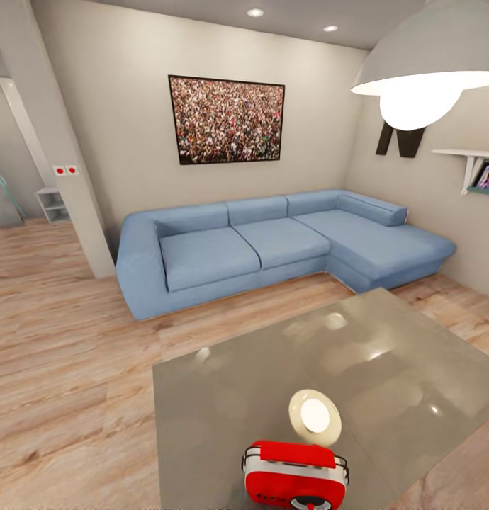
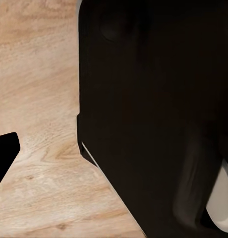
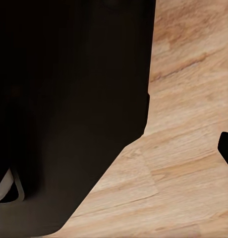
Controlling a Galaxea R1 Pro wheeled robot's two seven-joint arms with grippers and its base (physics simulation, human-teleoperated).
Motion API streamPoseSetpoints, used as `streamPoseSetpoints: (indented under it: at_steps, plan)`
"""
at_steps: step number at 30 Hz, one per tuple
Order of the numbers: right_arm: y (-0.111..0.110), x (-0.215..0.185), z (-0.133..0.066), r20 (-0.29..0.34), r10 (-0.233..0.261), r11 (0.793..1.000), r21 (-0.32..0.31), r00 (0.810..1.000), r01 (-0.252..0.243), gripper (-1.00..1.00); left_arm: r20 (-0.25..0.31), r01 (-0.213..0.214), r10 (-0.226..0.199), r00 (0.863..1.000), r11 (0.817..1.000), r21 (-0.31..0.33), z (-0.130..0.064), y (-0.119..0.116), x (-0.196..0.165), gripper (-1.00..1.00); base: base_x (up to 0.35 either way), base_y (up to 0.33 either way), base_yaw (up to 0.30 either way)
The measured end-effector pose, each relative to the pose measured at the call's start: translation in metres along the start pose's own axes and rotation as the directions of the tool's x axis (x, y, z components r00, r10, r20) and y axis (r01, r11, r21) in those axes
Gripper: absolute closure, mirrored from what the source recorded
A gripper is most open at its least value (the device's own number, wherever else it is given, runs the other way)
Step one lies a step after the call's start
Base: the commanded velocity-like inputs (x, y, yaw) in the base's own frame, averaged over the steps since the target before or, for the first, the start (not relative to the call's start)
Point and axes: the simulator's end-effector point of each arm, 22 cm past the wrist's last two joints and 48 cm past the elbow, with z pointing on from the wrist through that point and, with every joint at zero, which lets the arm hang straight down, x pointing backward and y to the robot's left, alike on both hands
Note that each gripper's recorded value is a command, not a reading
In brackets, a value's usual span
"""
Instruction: Turn on the radio receiver that's on the table in the living room.
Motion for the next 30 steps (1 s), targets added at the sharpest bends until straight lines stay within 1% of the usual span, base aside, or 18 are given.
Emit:
streamPoseSetpoints:
  at_steps: [30]
  plan:
    - [0.000, 0.018, -0.001, -0.048, -0.001, 1.000, 0.000, 0.999, 0.001, -1.00, -0.048, -0.001, 0.001, 0.999, 1.000, -0.003, -0.001, 0.002, 0.018, -1.00, 0.000, 0.000, 0.000]
